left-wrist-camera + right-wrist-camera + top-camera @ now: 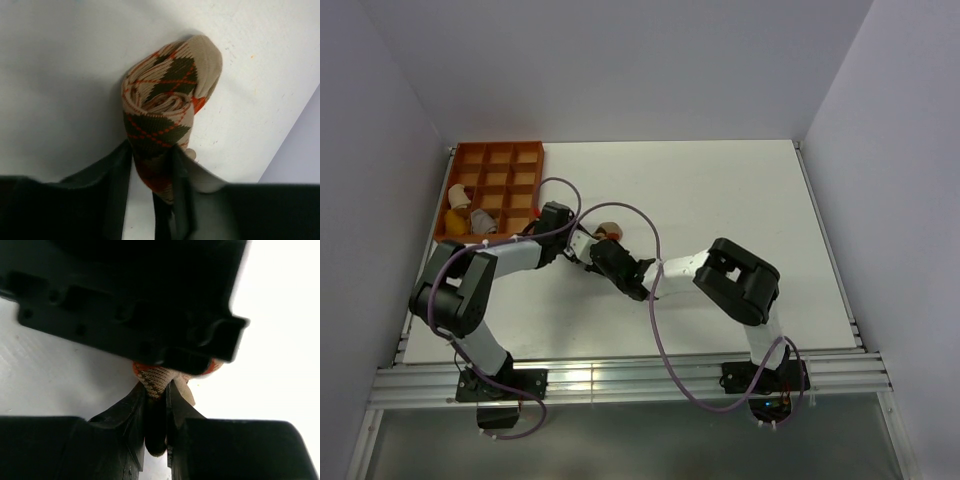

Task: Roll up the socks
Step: Roll the sock at the center of the board.

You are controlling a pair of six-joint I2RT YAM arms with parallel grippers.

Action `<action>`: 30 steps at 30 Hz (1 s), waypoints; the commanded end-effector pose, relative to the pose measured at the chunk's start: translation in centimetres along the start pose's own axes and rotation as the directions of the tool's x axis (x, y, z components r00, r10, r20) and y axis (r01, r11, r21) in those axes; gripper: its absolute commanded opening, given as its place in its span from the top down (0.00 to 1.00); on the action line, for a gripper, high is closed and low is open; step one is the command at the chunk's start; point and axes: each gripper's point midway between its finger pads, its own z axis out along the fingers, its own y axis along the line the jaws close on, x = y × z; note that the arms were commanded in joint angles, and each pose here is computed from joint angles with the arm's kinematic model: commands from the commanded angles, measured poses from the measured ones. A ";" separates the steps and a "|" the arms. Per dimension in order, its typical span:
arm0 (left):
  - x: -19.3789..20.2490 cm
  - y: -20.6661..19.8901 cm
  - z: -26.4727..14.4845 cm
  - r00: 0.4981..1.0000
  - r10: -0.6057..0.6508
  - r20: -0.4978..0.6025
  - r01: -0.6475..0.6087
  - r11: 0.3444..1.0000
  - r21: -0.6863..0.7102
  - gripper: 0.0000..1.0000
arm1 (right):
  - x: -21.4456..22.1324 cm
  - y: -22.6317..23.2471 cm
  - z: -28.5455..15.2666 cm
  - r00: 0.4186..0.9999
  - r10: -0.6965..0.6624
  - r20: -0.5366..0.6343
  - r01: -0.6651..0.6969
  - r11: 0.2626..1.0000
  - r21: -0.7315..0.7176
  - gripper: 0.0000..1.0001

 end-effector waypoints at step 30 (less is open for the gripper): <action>-1.0 4.1 -4.2 0.994 -0.074 0.079 0.055 0.975 0.214 0.28 | 1.8 4.9 -1.9 0.866 0.286 -0.409 -0.495 0.604 -0.625 1.00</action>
